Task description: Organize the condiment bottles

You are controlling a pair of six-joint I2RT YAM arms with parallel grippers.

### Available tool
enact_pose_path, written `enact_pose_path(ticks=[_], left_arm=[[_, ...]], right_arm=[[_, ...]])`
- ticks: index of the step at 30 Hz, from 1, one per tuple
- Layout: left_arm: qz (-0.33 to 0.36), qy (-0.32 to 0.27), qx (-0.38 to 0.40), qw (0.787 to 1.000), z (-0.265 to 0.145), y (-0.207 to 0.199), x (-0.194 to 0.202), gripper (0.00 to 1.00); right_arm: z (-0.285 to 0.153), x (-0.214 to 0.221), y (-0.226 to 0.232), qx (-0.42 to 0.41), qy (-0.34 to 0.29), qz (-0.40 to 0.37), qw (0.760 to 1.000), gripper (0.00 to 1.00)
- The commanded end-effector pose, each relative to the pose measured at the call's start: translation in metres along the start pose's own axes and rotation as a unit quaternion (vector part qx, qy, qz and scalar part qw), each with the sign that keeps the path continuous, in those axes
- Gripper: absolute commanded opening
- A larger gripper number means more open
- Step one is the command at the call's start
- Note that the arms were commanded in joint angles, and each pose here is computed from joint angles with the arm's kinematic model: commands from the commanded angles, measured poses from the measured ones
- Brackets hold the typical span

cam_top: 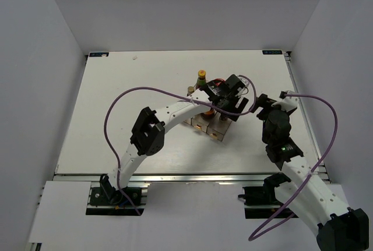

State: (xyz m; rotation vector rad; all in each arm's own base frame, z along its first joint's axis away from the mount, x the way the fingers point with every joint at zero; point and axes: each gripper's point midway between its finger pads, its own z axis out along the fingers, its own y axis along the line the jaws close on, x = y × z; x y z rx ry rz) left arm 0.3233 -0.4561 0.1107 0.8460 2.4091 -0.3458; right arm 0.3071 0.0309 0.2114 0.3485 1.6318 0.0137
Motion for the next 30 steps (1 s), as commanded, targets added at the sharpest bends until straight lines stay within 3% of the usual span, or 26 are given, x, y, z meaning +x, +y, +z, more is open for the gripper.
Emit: enact_pose_path(ticks=[1, 8, 10, 12, 13, 14, 15, 17, 18, 20, 21, 22, 23, 26, 30], left_arm=[[-0.002, -0.105, 0.038, 0.994, -0.073, -0.010, -0.062, 0.98], [-0.014, -0.187, -0.006, 0.982, -0.148, 0.018, -0.077, 0.98], [-0.039, -0.234, -0.044, 0.970, -0.182, 0.042, -0.085, 0.98], [-0.080, -0.223, -0.075, 0.969, -0.176, 0.082, -0.065, 0.98], [-0.108, -0.252, -0.065, 0.959, -0.198, 0.097, -0.070, 0.98], [-0.151, -0.228, -0.077, 0.959, -0.181, 0.120, -0.044, 0.98], [-0.203, -0.229, -0.108, 0.946, -0.183, 0.169, -0.033, 0.98], [-0.290, -0.258, -0.160, 0.908, -0.205, 0.221, -0.011, 0.98], [-0.327, -0.234, -0.209, 0.892, -0.197, 0.257, 0.029, 0.98], [-0.381, -0.257, -0.239, 0.855, -0.221, 0.285, 0.056, 0.98], [-0.409, -0.242, -0.270, 0.837, -0.217, 0.308, 0.089, 0.98], [-0.431, -0.260, -0.288, 0.815, -0.233, 0.317, 0.100, 0.98], [-0.467, -0.270, -0.328, 0.775, -0.243, 0.338, 0.119, 0.98], [-0.490, -0.274, -0.340, 0.754, -0.243, 0.355, 0.146, 0.98], [-0.493, -0.268, -0.342, 0.754, -0.239, 0.362, 0.149, 0.98]], right_arm=[[-0.003, -0.024, 0.011, -0.024, -0.022, 0.020, 0.999, 0.89], [-0.008, -0.024, 0.007, -0.007, 0.002, 0.035, 0.999, 0.89], [-0.008, -0.021, 0.005, -0.002, 0.010, 0.030, 0.999, 0.89], [-0.008, -0.017, 0.003, 0.006, 0.020, 0.026, 0.999, 0.89], [-0.006, -0.013, 0.001, 0.013, 0.028, 0.022, 0.999, 0.89], [-0.007, -0.011, -0.001, 0.019, 0.034, 0.020, 0.999, 0.89], [-0.006, -0.011, -0.004, 0.029, 0.035, 0.021, 0.999, 0.90], [-0.005, -0.009, -0.005, 0.035, 0.039, 0.020, 0.998, 0.89], [-0.005, -0.009, -0.007, 0.042, 0.037, 0.020, 0.998, 0.89], [-0.004, -0.007, -0.008, 0.045, 0.037, 0.022, 0.998, 0.89], [-0.003, -0.008, -0.009, 0.048, 0.032, 0.024, 0.998, 0.89], [-0.003, -0.008, -0.009, 0.050, 0.029, 0.026, 0.998, 0.89], [-0.002, -0.008, -0.010, 0.053, 0.028, 0.028, 0.998, 0.89], [-0.001, -0.008, -0.015, 0.067, 0.029, 0.022, 0.997, 0.89], [-0.001, -0.004, -0.016, 0.069, 0.031, 0.020, 0.997, 0.90]])
